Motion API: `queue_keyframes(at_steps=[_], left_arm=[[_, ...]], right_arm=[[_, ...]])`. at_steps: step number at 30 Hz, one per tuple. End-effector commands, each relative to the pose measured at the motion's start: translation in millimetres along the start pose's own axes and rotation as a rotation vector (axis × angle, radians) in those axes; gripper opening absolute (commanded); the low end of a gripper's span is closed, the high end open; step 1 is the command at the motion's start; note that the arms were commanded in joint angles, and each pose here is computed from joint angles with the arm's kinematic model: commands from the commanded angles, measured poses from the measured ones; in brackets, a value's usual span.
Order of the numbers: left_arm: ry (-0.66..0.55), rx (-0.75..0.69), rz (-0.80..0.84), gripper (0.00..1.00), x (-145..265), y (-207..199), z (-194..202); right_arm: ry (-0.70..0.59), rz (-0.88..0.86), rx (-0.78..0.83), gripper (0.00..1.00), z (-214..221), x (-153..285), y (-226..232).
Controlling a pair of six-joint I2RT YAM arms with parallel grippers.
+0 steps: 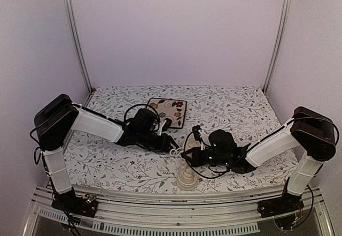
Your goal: Tie the shoes
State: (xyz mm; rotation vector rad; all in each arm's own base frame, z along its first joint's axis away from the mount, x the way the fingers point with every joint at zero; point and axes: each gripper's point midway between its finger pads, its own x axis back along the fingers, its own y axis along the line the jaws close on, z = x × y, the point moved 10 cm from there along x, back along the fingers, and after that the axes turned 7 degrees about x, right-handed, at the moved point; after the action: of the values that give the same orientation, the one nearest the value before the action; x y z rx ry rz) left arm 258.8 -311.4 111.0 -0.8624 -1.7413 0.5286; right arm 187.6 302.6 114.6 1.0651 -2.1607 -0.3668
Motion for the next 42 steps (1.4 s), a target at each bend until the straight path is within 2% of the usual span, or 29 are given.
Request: queue_keyframes(at_steps=[1,19,42], left_arm=[[0.015,-0.054,0.092,0.37,2.0,-6.9,-3.1],[0.038,-0.052,0.249,0.38,4.7,-11.6,8.3],[0.035,-0.040,0.276,0.44,-0.4,-17.2,6.0]], right_arm=[[-0.001,0.012,-0.002,0.02,2.2,4.0,0.3],[0.011,0.018,-0.005,0.02,3.3,0.6,-0.3],[0.015,0.016,-0.005,0.02,3.0,-1.2,0.0]])
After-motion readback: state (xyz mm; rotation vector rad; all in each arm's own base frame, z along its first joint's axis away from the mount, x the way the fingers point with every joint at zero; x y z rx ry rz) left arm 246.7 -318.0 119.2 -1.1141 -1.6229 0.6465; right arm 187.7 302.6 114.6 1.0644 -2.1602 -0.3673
